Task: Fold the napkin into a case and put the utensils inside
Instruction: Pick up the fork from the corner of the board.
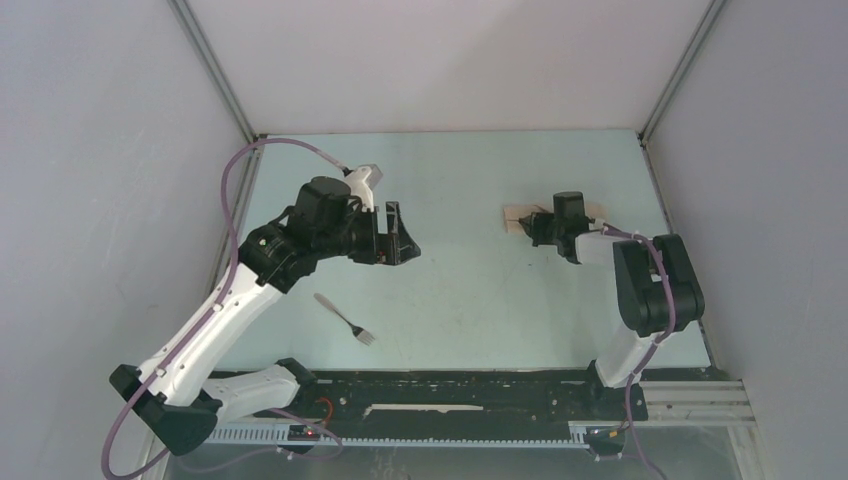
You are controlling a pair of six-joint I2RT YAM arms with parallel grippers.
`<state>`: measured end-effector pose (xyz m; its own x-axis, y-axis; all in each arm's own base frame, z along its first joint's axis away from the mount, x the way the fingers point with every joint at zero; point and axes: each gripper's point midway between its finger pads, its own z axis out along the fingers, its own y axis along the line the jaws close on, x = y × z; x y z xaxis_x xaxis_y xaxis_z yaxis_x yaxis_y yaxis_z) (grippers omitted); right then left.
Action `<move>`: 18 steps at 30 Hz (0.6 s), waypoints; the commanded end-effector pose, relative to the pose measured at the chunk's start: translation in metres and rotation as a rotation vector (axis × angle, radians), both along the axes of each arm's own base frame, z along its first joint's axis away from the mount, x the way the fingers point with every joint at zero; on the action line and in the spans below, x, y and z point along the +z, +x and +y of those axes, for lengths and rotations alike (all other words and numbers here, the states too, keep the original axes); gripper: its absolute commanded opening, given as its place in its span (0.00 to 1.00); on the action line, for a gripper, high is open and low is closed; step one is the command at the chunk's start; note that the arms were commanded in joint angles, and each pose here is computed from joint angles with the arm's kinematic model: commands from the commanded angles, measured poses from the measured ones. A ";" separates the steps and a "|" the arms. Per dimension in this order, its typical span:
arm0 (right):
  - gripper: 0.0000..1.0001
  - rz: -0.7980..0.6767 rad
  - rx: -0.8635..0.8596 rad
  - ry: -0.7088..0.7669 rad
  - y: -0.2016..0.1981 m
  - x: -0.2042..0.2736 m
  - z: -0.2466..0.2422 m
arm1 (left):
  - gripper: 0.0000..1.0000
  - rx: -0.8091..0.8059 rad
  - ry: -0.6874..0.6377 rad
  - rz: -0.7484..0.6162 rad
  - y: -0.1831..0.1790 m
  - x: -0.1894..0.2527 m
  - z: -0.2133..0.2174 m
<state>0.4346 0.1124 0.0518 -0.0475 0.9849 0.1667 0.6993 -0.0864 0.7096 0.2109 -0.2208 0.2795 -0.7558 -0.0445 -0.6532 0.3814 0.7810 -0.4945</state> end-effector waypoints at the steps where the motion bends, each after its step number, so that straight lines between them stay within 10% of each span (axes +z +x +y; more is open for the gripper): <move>1: 0.00 -0.076 -0.007 -0.034 0.005 0.022 -0.013 | 0.86 -0.020 -0.026 -0.011 0.002 0.003 -0.005; 18: 0.03 -0.075 -0.017 -0.060 0.009 0.013 -0.033 | 0.86 -0.027 -0.030 -0.004 0.003 0.004 -0.008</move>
